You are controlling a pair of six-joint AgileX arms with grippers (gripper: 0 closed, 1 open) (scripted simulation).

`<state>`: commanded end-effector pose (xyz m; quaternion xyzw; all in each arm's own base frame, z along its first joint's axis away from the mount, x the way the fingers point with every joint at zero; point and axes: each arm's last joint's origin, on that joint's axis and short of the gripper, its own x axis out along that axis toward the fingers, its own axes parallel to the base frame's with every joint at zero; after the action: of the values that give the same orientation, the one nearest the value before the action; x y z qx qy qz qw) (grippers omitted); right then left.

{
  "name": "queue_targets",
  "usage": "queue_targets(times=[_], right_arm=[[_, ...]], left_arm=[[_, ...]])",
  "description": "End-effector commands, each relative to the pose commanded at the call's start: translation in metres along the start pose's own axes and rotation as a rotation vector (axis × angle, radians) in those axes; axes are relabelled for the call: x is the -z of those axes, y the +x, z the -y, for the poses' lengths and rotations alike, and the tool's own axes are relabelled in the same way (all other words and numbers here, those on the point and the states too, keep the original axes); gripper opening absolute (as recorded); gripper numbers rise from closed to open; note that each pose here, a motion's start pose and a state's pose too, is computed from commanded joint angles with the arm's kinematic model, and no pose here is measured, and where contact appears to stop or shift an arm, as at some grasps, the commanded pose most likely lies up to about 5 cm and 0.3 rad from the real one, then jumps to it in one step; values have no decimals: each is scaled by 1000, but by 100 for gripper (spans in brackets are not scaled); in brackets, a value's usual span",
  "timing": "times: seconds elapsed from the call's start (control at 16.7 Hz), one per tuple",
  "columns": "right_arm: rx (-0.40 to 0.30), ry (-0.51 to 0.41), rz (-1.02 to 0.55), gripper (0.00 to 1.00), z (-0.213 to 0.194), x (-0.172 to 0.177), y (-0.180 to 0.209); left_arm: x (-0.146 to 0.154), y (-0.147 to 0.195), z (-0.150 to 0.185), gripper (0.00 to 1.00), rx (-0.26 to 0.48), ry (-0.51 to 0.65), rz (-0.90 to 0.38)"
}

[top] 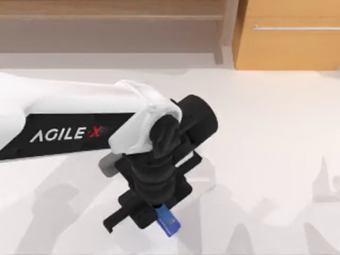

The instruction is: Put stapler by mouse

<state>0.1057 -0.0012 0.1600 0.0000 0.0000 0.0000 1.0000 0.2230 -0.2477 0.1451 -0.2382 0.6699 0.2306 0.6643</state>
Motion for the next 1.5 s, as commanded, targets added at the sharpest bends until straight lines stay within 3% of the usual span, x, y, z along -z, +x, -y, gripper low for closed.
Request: queue_targets(times=[0.42, 0.66, 0.9, 1.2, 1.5], right_arm=[[0, 0, 0, 100, 0, 0, 0], [0, 0, 0, 100, 0, 0, 0], [0, 0, 0, 100, 0, 0, 0], [0, 0, 0, 100, 0, 0, 0], [0, 0, 0, 100, 0, 0, 0]], left_arm=[[-122, -1, -24, 0, -19, 240, -25], [-198, 1, -73, 0, -34, 423, -63], [-256, 1, -136, 0, -8, 582, -87], [-295, -8, -203, 0, 50, 669, -49], [-303, -15, -219, 0, 66, 682, -18]])
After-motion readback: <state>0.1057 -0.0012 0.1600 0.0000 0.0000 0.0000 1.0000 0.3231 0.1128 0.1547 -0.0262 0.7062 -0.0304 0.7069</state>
